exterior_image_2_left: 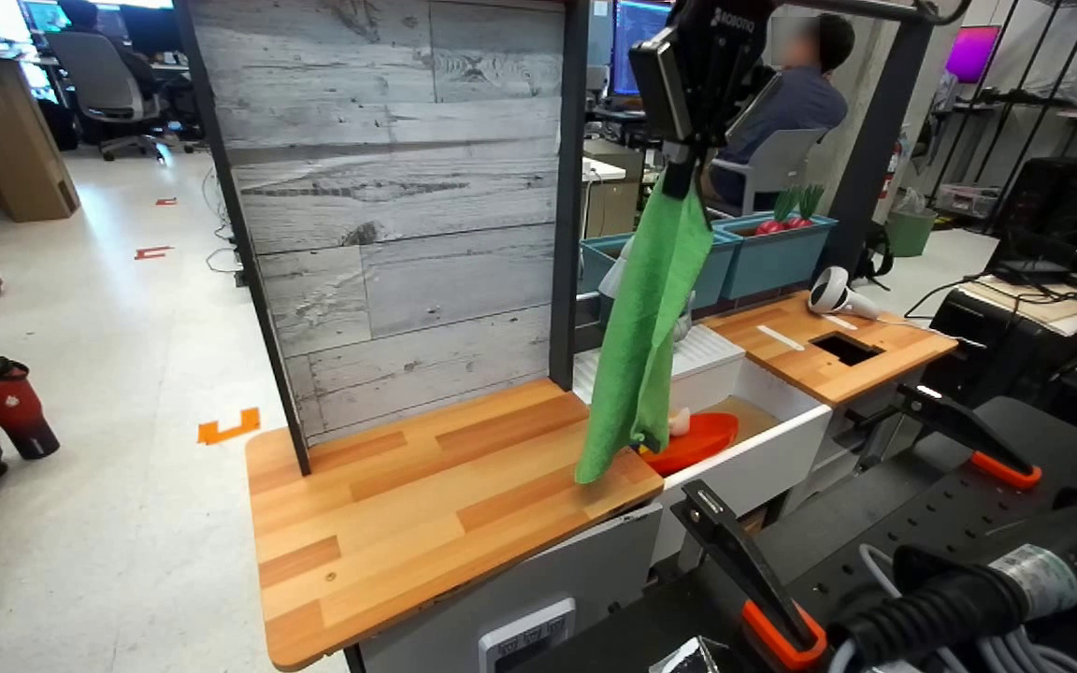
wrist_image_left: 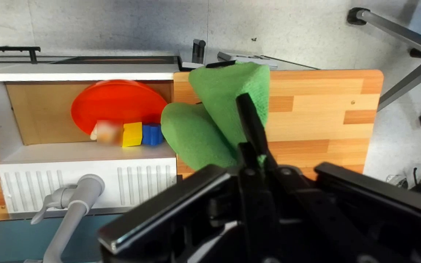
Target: Fold the green cloth
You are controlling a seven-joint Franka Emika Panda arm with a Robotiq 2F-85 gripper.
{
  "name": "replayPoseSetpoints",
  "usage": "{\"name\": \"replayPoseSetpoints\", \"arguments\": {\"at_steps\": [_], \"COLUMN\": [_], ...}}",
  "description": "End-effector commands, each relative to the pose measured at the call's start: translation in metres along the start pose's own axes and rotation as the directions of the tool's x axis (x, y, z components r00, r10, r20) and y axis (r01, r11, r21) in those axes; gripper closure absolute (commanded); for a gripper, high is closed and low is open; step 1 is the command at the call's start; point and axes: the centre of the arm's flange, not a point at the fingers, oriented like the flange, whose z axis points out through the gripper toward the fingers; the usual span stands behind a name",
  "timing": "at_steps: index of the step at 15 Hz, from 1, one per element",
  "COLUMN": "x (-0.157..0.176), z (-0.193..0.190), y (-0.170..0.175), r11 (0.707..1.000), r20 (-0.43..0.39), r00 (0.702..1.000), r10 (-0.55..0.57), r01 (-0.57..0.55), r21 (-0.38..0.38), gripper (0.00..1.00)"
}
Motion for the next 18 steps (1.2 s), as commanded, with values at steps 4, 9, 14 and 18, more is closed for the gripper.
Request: {"name": "replayPoseSetpoints", "arguments": {"at_steps": [4, 9, 14, 18], "x": [0.025, 0.060, 0.091, 0.118], "z": [0.043, 0.083, 0.119, 0.130], "y": [-0.001, -0.041, -0.110, -0.157], "r11": [1.000, 0.996, 0.986, 0.978], "r20": [0.080, 0.132, 0.157, 0.165], "r00": [0.997, 0.989, 0.976, 0.966], "r10": [-0.017, -0.072, -0.153, -0.197], "r01": [0.019, 0.078, 0.162, 0.206], "r21": [-0.021, -0.047, -0.048, -0.037], "gripper": [0.99, 0.99, 0.99, 0.99]}}
